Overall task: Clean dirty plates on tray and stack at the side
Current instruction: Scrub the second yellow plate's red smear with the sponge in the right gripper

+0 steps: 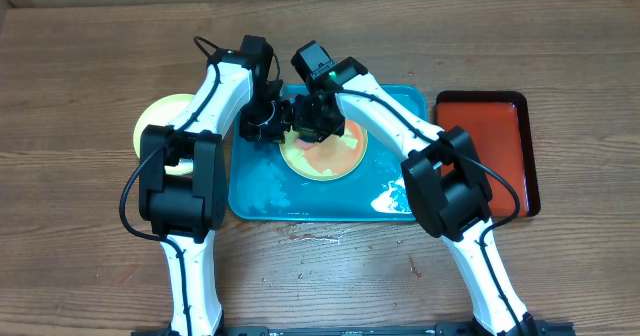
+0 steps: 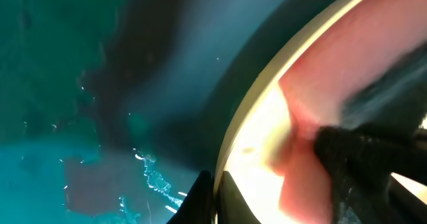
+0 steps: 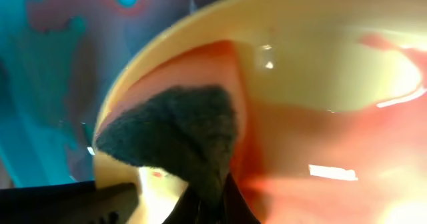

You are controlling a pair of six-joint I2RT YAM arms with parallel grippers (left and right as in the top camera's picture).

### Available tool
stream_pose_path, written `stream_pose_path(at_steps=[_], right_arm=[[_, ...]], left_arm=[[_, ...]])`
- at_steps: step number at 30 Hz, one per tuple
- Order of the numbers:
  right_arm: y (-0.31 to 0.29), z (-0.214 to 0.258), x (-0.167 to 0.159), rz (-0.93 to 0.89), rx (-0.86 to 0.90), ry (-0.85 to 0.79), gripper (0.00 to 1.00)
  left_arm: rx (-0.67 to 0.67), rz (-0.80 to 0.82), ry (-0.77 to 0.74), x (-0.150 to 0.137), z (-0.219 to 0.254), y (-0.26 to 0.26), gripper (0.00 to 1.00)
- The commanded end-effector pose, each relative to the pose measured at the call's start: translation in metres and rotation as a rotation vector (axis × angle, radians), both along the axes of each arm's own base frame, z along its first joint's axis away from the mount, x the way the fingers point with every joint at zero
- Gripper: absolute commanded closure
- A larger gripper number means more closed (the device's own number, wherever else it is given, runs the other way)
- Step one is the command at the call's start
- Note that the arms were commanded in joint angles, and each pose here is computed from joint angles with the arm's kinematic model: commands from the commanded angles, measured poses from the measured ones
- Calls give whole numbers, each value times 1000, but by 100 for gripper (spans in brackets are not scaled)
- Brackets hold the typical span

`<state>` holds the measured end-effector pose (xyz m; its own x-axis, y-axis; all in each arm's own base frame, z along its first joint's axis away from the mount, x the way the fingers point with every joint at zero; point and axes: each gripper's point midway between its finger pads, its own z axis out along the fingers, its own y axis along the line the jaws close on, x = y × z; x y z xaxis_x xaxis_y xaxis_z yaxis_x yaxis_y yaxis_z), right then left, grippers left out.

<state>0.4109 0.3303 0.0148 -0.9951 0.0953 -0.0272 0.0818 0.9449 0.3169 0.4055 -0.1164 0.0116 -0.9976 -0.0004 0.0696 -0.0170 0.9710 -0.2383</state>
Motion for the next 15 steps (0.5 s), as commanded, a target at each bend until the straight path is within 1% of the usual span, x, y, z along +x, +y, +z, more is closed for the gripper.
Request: stream_pose_path(at_steps=[1,6,8,15], right_arm=[[-30,-18,0,-5,-170,-18,96],[-73,-20,4,17,-376,-59,96],[-94,-17,9,19,-494,-97,96],[-126,-6,19,118,-695,-172,96]], left_arm=[[34,11,-53,10,15,12,96],[38,11,-54,11,15,13,96],[38,11,-54,11,15,13,96],[38,11,-54,11,15,13,96]])
